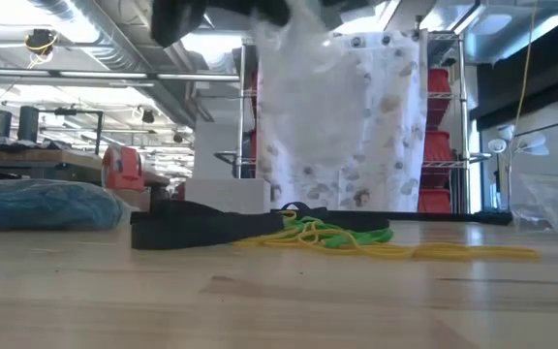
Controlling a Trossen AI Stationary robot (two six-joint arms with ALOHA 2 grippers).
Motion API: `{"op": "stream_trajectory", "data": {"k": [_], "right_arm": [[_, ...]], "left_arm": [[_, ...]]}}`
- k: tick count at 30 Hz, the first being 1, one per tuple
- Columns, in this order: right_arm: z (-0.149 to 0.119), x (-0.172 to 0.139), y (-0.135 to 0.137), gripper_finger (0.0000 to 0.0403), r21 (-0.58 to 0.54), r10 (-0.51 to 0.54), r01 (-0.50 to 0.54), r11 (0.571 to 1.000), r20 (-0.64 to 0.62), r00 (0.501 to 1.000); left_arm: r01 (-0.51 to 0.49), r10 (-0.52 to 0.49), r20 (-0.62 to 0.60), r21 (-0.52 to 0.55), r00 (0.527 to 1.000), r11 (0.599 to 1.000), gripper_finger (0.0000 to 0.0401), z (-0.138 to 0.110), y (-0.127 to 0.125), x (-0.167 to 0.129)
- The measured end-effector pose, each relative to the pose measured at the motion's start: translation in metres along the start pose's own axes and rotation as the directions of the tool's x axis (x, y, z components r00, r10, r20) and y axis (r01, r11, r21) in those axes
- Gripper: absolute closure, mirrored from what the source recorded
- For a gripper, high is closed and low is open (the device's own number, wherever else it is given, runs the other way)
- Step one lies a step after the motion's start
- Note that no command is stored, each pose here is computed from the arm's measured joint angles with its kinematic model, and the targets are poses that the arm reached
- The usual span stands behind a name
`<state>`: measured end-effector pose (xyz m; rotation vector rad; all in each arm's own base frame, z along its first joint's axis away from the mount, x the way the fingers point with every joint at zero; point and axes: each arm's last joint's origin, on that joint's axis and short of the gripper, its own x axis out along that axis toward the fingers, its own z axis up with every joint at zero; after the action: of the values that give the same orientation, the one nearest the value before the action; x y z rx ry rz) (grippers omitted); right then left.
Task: Sort rubber bands
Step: Put the black rubber band into the transparent zip bag
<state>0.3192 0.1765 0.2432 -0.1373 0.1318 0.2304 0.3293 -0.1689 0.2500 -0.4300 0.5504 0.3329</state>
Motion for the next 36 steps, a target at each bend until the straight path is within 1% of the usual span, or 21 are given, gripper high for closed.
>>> {"op": "stream_trajectory", "data": {"k": [4,8,10,13,17,19,21,23,26,29,30,36], "right_arm": [[0.005,0.000,0.000,0.0393,-0.064,0.010,-0.007,0.998,0.048,0.999],[0.001,0.005,0.004,0.0393,-0.208,0.069,-0.055,0.977,0.061,0.996],[-0.001,0.007,0.004,0.0393,-0.293,0.083,-0.059,0.954,0.068,0.994],[-0.004,0.009,0.003,0.0393,-0.420,0.072,-0.041,0.907,0.059,0.996],[-0.005,0.010,0.001,0.0393,-0.526,0.067,-0.029,0.850,0.054,0.996],[-0.005,0.011,-0.002,0.0393,-0.556,0.061,-0.017,0.831,0.061,0.996],[-0.005,0.011,-0.002,0.0393,-0.570,0.061,-0.017,0.821,0.058,0.996],[-0.007,0.011,-0.004,0.0393,-0.587,0.044,-0.015,0.809,0.035,0.998],[-0.010,0.012,-0.005,0.0393,-0.595,0.025,-0.017,0.804,0.005,1.000],[-0.010,0.012,-0.004,0.0393,-0.596,0.025,-0.016,0.802,0.007,1.000],[-0.011,0.012,-0.004,0.0393,-0.605,0.023,-0.020,0.796,-0.003,1.000],[-0.024,0.010,-0.006,0.0393,-0.669,-0.080,-0.036,0.743,-0.143,0.987]], "left_arm": [[0.018,-0.018,0.027,-0.008,0.999,1.000,0.0400,0.005,-0.001,0.002],[0.022,-0.021,0.043,-0.026,0.999,0.999,0.0400,0.009,0.001,0.004],[0.023,-0.021,0.044,-0.028,0.999,0.999,0.0400,0.010,0.001,0.005],[0.049,-0.047,0.044,-0.038,0.998,0.998,0.0400,0.011,-0.001,0.005],[0.078,-0.077,0.036,-0.029,0.996,0.997,0.0400,0.011,-0.004,0.004],[0.089,-0.088,0.041,-0.031,0.995,0.996,0.0400,0.012,-0.005,0.003],[0.089,-0.088,0.041,-0.031,0.995,0.996,0.0400,0.012,-0.004,0.003],[0.094,-0.093,0.035,-0.031,0.995,0.995,0.0400,0.012,-0.004,0.004],[0.101,-0.100,0.028,-0.031,0.995,0.994,0.0400,0.011,-0.005,0.004],[0.103,-0.102,0.028,-0.031,0.994,0.994,0.0400,0.011,-0.005,0.003],[0.106,-0.105,0.029,-0.033,0.994,0.994,0.0400,0.011,-0.005,0.003],[0.115,-0.115,0.017,-0.031,0.993,0.993,0.0400,0.011,-0.006,0.003]]}}
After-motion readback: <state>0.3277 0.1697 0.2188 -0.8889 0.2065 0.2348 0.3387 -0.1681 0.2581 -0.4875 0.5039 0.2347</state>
